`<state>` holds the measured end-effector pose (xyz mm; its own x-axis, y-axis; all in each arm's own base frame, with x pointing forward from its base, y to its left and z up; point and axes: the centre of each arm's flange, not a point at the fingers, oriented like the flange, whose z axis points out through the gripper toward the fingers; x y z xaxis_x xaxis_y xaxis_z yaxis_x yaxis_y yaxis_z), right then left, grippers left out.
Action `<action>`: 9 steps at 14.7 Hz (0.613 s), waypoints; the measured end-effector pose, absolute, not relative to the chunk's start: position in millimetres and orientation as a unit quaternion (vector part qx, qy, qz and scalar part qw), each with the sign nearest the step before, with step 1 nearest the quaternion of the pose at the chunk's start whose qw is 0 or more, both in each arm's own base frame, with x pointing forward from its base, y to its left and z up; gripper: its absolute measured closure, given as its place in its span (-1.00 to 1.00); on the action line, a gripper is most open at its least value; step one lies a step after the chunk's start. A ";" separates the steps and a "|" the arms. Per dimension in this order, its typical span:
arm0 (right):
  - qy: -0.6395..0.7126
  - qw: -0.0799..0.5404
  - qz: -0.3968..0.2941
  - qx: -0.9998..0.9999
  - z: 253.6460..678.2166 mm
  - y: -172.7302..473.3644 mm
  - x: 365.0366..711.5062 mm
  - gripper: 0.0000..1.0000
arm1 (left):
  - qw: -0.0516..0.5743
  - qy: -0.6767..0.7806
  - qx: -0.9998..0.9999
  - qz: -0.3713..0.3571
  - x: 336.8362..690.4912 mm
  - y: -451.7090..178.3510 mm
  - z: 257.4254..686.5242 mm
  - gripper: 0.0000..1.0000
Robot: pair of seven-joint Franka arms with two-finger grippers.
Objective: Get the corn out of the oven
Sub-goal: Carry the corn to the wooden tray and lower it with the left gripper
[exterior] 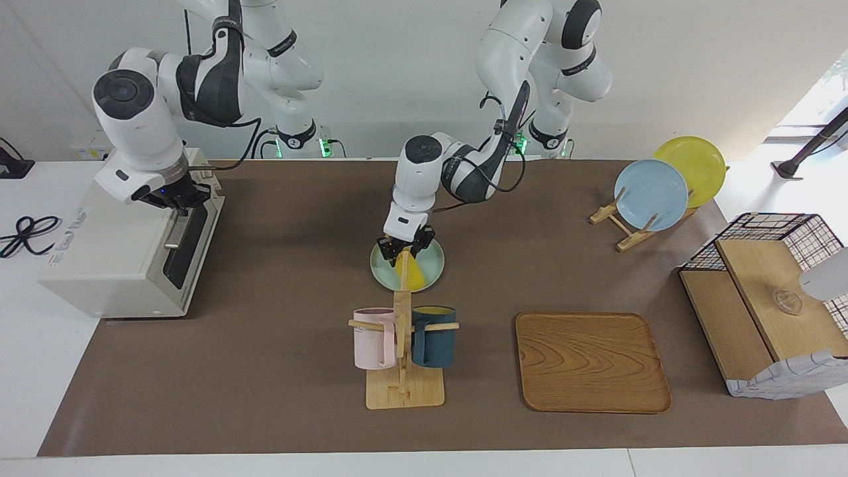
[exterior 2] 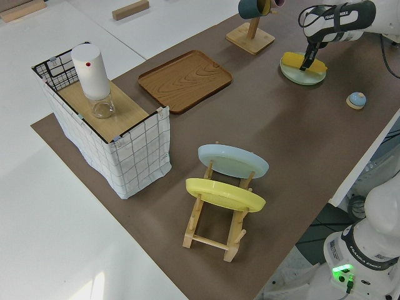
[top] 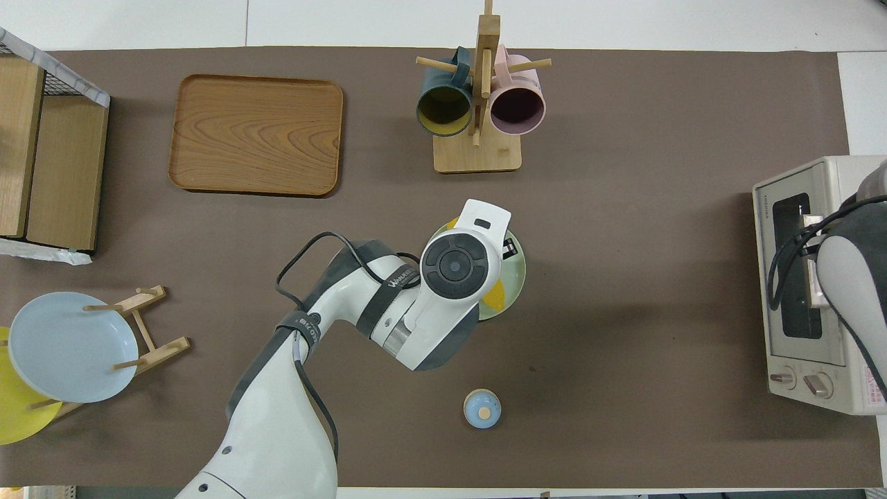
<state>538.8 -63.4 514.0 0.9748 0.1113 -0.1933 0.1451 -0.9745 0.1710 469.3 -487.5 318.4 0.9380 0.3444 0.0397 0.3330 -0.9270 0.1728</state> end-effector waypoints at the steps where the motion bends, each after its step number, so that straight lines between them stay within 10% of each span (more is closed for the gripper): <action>1: 0.057 0.062 -0.075 0.994 534.4 -56.2 535.8 0.33 | 0.073 0.175 0.981 0.045 491.5 -464.7 334.6 -0.06; 6: 0.049 -0.008 -0.047 0.998 556.1 -36.6 529.1 -0.85 | 0.059 0.125 0.988 0.072 592.4 -308.8 401.1 -0.06; 9: 0.053 -0.011 -0.042 0.998 560.1 -30.7 529.5 -1.00 | 0.045 0.078 0.992 0.084 632.8 -224.1 403.1 -0.06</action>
<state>529.5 -30.7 560.1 0.9909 0.1060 -0.0831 0.1041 -0.9942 -0.0271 632.8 -224.1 403.1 0.9738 0.1625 0.1594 0.1474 -0.9838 0.1025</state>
